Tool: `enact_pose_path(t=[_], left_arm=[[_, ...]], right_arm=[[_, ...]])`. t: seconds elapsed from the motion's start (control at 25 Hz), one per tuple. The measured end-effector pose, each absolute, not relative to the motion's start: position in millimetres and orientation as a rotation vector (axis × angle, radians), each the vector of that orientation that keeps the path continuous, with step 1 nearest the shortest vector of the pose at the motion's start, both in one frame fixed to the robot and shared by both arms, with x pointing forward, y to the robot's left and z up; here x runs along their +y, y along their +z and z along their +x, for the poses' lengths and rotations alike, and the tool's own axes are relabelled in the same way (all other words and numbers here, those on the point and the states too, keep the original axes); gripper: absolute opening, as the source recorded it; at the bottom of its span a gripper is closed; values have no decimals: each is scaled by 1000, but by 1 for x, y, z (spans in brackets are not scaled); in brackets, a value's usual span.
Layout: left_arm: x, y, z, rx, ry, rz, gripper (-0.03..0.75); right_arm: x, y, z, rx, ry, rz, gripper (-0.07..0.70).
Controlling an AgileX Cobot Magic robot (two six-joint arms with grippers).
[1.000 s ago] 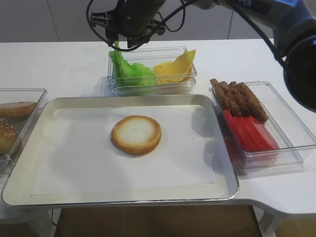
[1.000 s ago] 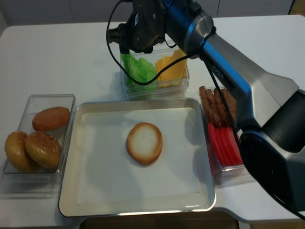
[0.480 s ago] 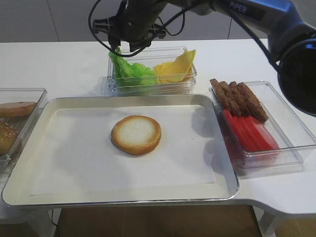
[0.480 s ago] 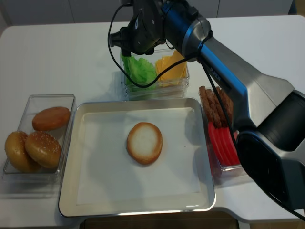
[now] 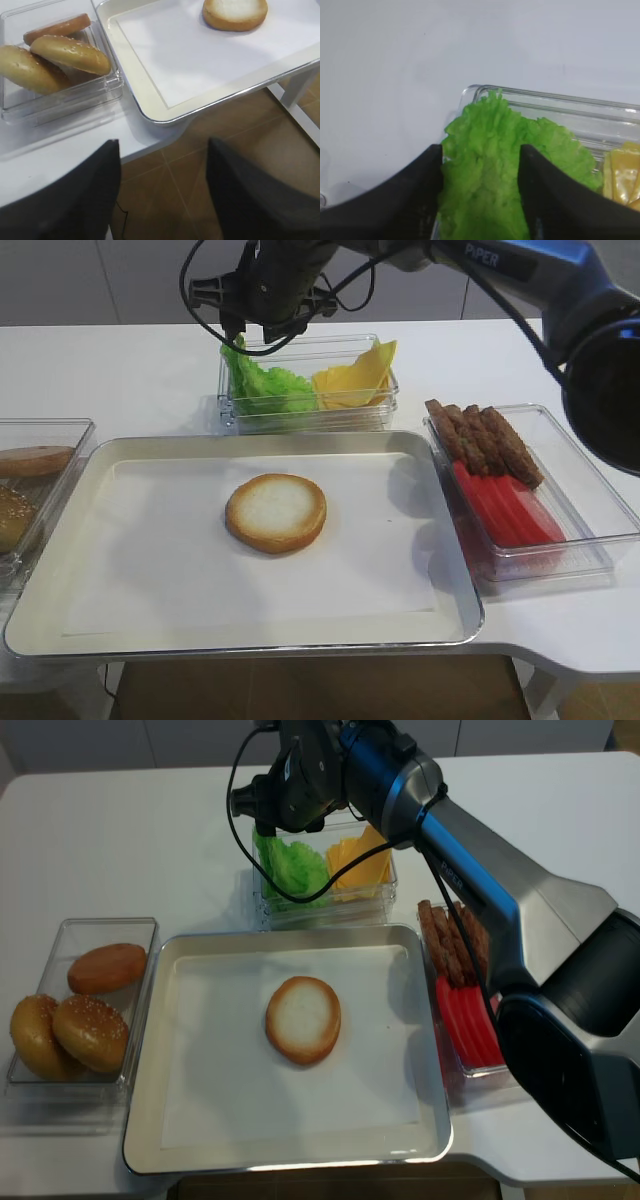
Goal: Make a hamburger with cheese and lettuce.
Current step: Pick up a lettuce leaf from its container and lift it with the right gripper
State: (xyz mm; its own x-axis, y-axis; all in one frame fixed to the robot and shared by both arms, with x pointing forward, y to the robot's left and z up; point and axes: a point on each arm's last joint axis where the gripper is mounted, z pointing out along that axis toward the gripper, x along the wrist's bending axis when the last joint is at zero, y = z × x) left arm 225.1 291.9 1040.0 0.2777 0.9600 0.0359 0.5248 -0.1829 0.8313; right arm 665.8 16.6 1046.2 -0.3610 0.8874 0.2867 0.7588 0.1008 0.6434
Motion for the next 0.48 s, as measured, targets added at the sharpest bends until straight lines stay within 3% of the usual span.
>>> enact_pose_path(t=[0.2, 0.48], left_arm=[[292, 1040, 225, 1343, 760, 1823, 410], [292, 1040, 225, 1343, 760, 1823, 410]], right_arm=[[17, 1046, 666, 2195, 1105, 1664, 365], [17, 1046, 666, 2195, 1105, 1664, 231]])
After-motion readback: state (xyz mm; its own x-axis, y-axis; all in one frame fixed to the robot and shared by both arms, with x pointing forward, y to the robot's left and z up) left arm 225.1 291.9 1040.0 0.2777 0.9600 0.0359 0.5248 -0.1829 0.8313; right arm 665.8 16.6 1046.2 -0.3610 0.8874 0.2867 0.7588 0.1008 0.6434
